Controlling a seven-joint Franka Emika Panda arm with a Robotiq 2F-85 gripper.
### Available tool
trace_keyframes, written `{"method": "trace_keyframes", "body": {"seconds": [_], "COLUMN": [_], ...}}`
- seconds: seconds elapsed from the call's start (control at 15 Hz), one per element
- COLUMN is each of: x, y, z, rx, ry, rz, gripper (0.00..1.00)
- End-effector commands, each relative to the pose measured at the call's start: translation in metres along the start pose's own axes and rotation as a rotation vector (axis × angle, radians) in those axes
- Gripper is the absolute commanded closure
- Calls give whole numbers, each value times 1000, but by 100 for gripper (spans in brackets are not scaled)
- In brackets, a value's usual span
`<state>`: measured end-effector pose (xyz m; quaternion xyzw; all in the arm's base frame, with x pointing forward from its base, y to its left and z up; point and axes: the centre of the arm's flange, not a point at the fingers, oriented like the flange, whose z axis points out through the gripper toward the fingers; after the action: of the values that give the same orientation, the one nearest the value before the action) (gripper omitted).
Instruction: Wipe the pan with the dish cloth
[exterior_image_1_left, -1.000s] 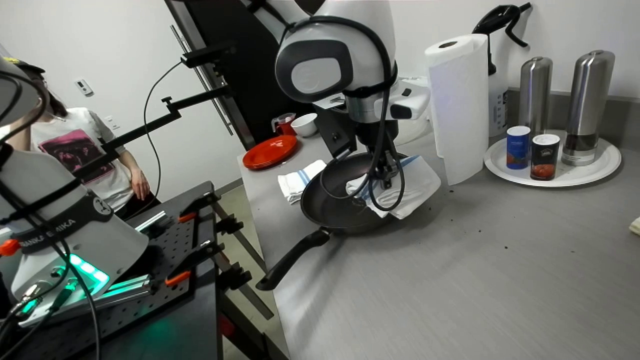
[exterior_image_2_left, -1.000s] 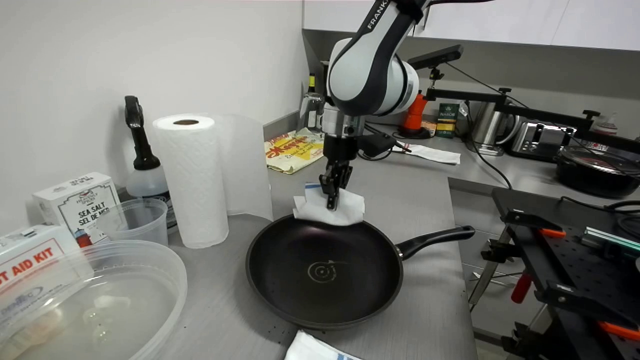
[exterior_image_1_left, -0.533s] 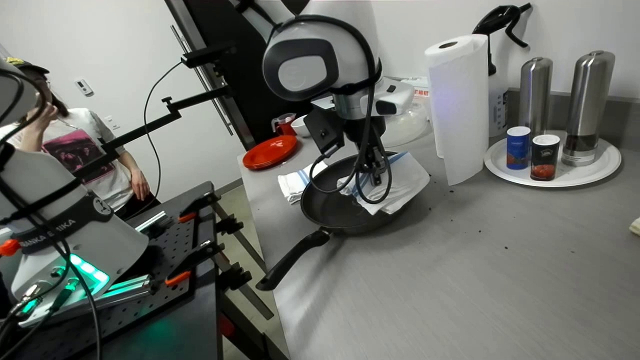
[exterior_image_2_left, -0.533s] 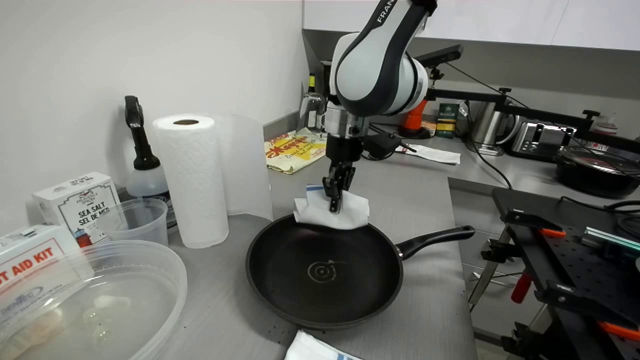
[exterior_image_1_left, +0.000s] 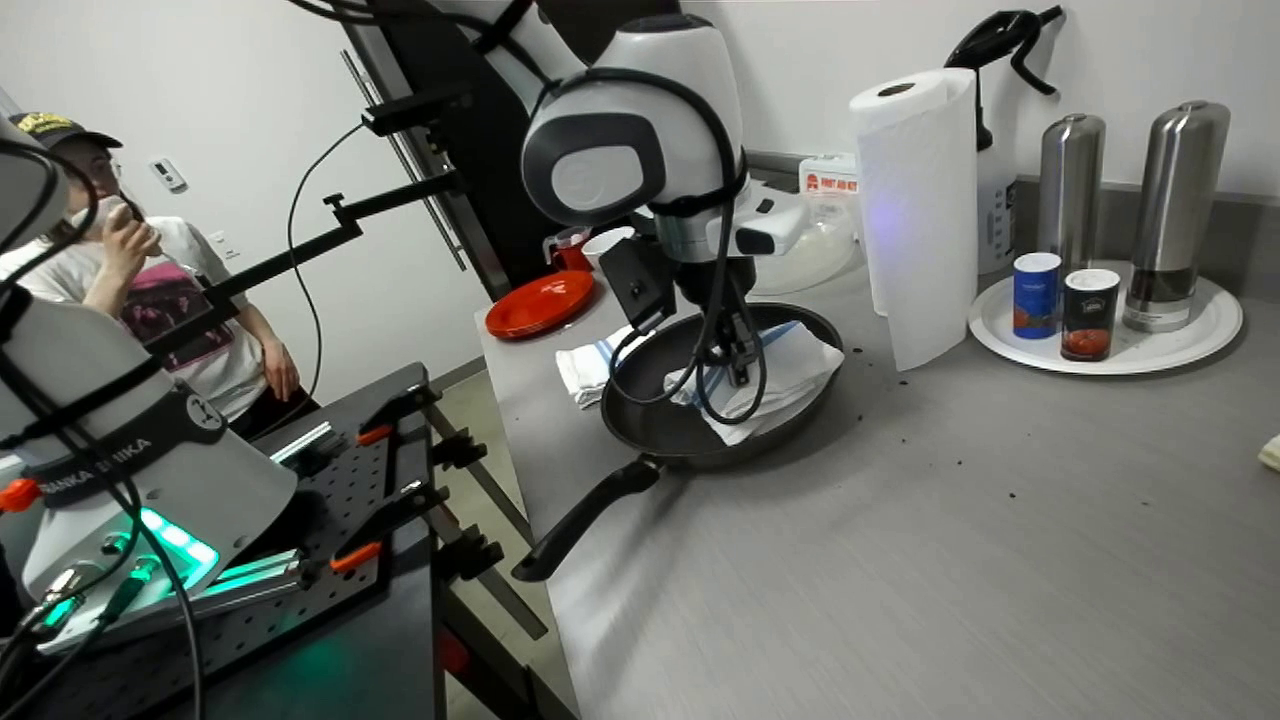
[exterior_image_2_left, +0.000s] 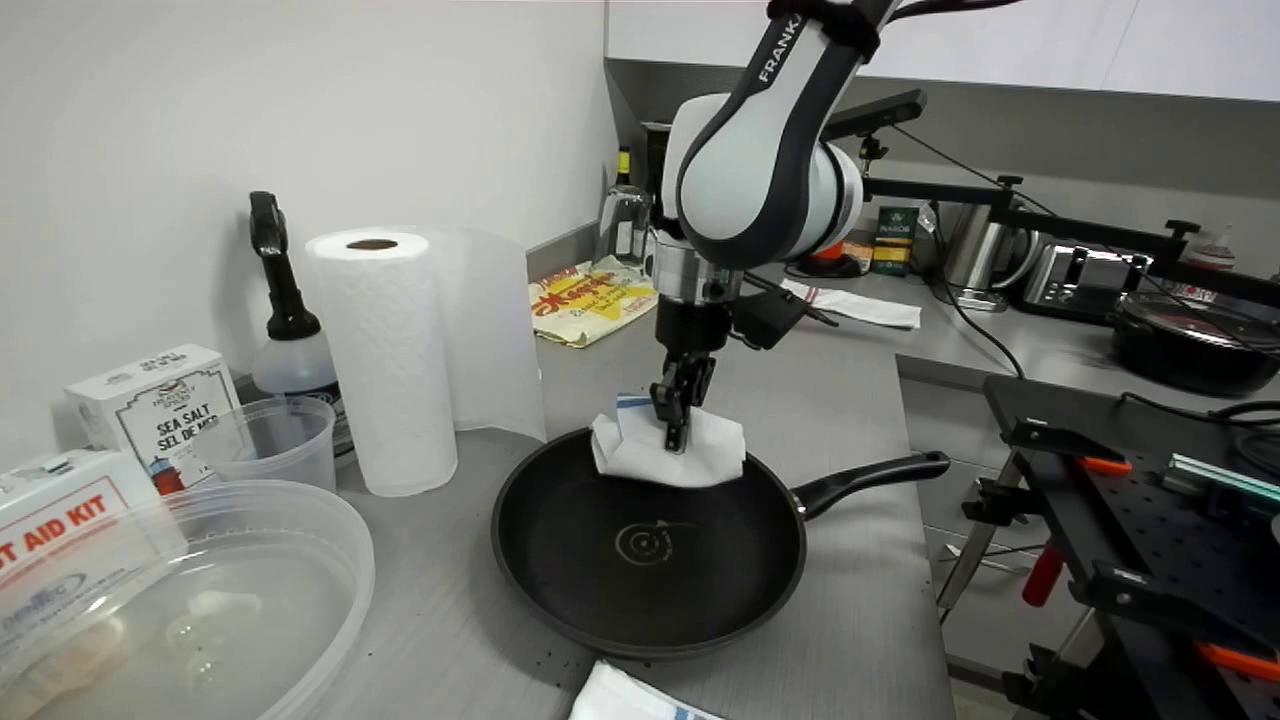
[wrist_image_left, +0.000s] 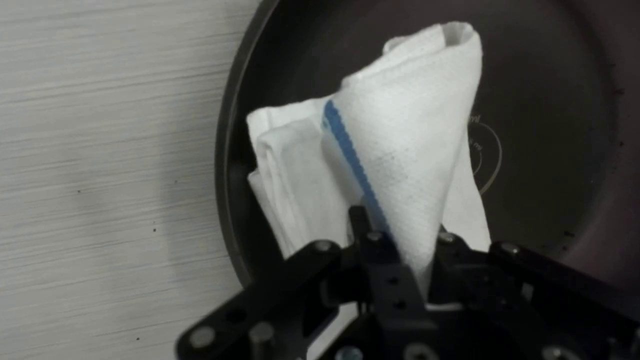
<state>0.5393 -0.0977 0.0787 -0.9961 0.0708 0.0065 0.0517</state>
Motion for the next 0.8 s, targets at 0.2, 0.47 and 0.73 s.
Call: {"method": "trace_keyframes", "body": {"seconds": [0.2, 0.47, 0.73], "x": [9, 9, 9], "y": [-12, -13, -15], "z": [51, 72, 75], "rx": [-83, -112, -115], "ry": [126, 127, 115], "rz": [41, 59, 72], "gripper": [97, 97, 97]}}
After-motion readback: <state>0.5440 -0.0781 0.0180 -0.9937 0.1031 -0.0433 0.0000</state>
